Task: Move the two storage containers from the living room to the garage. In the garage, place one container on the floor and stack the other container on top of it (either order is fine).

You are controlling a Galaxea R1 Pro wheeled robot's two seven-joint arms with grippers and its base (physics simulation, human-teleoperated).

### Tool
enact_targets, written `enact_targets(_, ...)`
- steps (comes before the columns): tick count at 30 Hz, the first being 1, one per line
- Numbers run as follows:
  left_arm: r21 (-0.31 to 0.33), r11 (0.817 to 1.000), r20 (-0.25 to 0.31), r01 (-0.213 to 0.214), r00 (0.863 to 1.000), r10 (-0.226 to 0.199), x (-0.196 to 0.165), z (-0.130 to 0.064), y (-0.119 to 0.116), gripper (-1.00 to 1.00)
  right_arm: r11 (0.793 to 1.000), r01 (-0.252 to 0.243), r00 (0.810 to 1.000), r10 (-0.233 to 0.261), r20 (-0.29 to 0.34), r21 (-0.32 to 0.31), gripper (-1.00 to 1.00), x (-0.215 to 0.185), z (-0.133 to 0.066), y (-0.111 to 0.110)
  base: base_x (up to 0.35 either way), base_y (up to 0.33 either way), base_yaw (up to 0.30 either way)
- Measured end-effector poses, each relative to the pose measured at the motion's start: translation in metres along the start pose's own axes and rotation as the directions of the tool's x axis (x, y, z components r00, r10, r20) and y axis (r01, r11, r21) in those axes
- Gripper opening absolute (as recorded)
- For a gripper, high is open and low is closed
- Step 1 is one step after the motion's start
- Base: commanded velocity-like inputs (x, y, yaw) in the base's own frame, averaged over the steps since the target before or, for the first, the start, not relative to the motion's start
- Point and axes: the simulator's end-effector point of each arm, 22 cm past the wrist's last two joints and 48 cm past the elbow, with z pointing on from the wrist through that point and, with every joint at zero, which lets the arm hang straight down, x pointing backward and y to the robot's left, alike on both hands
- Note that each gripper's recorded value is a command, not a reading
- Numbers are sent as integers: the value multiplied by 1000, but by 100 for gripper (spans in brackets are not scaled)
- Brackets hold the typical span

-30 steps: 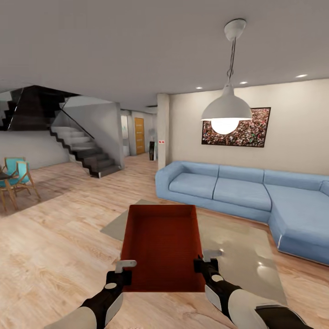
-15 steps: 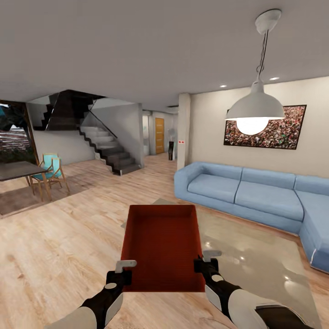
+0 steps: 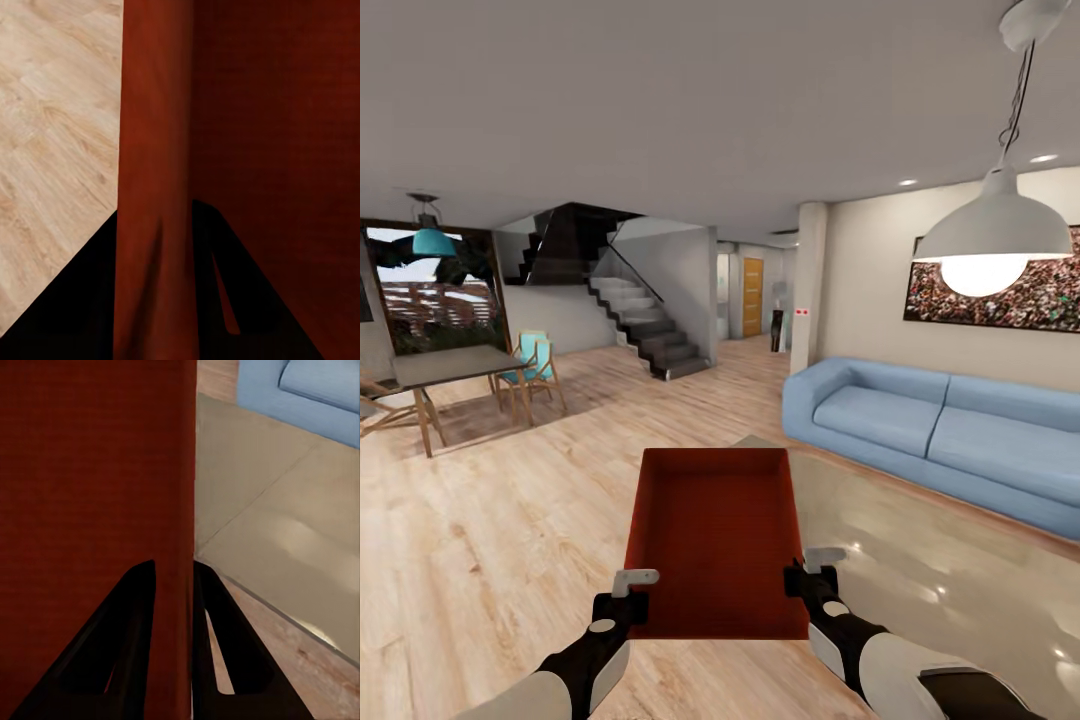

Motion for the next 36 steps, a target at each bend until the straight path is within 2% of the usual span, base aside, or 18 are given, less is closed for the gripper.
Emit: enact_targets(36, 0, 1000, 0, 0, 1000, 0, 0, 0, 0, -100, 1000, 0, 1000, 0, 0, 0, -100, 0, 0, 0, 0, 0, 300)
